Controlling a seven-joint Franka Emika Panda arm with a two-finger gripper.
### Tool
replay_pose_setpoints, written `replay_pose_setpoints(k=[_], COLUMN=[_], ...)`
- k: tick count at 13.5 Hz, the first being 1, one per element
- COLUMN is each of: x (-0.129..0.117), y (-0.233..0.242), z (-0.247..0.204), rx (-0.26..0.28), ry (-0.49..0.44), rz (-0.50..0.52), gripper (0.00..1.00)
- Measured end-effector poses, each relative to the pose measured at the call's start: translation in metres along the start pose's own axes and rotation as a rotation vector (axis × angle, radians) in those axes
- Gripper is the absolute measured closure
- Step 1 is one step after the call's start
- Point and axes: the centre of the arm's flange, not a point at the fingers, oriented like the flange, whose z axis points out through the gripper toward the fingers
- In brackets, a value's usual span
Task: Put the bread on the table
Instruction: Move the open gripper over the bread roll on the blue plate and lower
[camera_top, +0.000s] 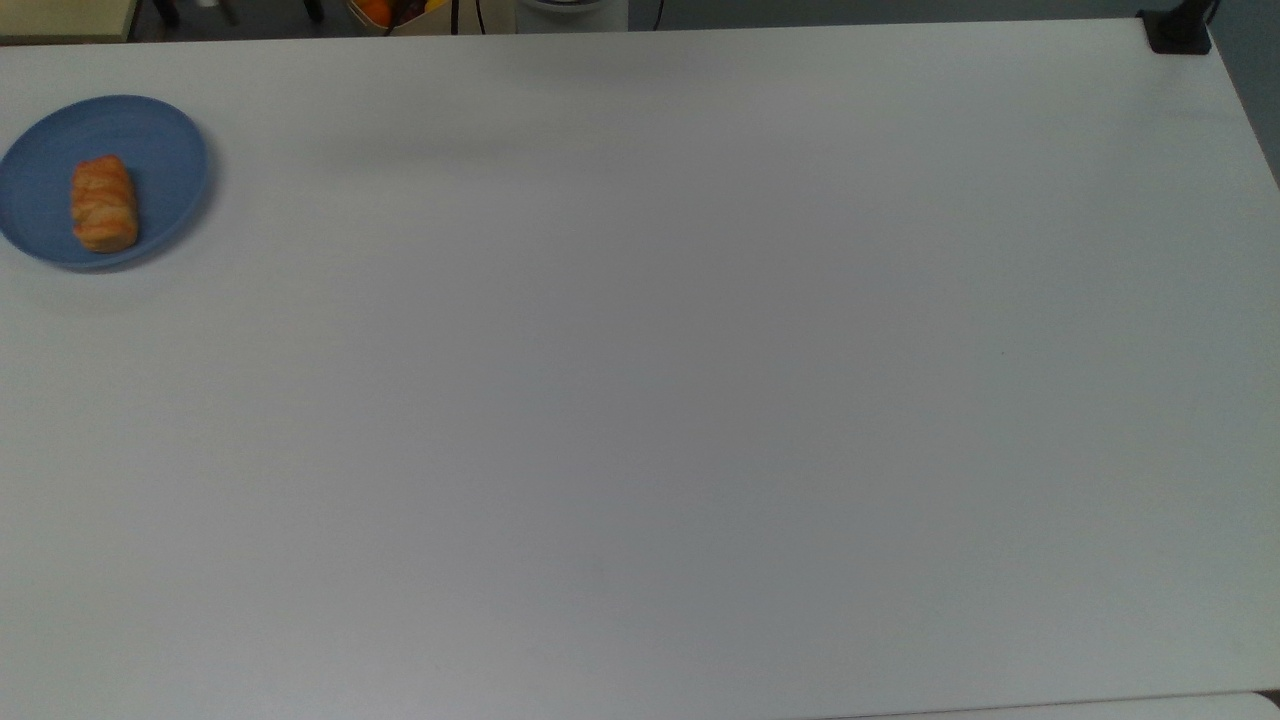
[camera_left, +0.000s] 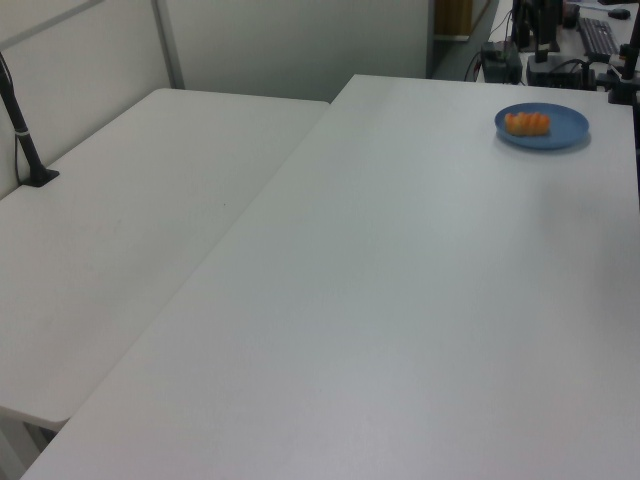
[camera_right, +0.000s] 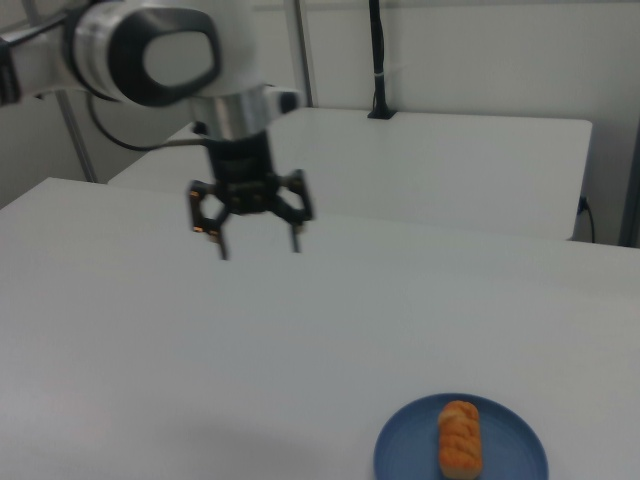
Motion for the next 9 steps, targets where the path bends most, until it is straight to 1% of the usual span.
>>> replay_pose_setpoints(k=[2,3,6,9], x=[-0.023,-0.037,-0.051,-0.063], y=[0.039,0.063,0.101,0.132], z=[0.012,0.024,0.054,0.095], rx=[-0.041,-0.06,-0.106,-0.122], ry=[0.023,0.025,0.038,0.05], rz=[0.039,0.061,0.119,0.18], gripper=[0.0,0.0,0.0,0.0])
